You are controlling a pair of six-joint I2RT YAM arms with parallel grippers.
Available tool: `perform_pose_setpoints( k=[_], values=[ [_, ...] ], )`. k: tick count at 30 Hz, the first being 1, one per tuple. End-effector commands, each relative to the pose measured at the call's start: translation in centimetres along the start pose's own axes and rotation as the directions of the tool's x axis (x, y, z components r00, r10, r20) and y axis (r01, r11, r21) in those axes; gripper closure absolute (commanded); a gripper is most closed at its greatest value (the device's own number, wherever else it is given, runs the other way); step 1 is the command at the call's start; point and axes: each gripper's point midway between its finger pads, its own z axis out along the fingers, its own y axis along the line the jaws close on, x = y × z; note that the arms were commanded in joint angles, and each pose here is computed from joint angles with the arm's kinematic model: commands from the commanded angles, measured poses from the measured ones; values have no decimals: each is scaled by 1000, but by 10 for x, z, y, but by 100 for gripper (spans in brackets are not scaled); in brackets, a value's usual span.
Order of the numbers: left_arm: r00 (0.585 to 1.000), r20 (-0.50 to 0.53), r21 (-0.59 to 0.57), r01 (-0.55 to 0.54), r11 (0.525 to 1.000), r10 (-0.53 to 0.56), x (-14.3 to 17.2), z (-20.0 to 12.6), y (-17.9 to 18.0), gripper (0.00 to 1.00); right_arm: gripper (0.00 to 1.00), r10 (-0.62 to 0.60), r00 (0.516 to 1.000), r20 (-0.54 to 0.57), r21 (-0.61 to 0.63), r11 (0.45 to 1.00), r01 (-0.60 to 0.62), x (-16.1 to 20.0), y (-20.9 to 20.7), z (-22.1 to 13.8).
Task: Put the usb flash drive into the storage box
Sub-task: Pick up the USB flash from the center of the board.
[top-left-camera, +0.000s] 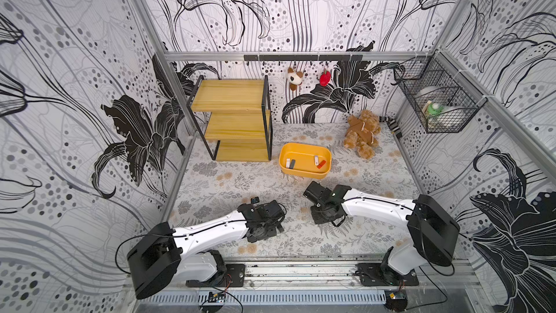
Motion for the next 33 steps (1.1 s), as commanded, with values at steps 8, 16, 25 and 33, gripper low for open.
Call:
perform_pose_setpoints(
  k=[8, 16, 25, 33],
  values=[
    [999, -31, -6, -28, 1000, 27, 8, 15, 1, 50, 100, 5, 1000, 0, 40, 999, -5, 7, -17, -3],
    [998, -36, -64, -50, 997, 48, 8, 21, 8, 58, 100, 7, 1000, -1, 43, 999, -7, 9, -19, -3],
    [997, -46, -79, -64, 995, 60, 8, 26, 9, 71, 100, 9, 1000, 11, 54, 998, -10, 7, -23, -8],
    [996, -49, -87, -76, 993, 72, 7, 28, 9, 85, 100, 14, 999, 50, 57, 998, -16, -5, -22, -24]
  ],
)
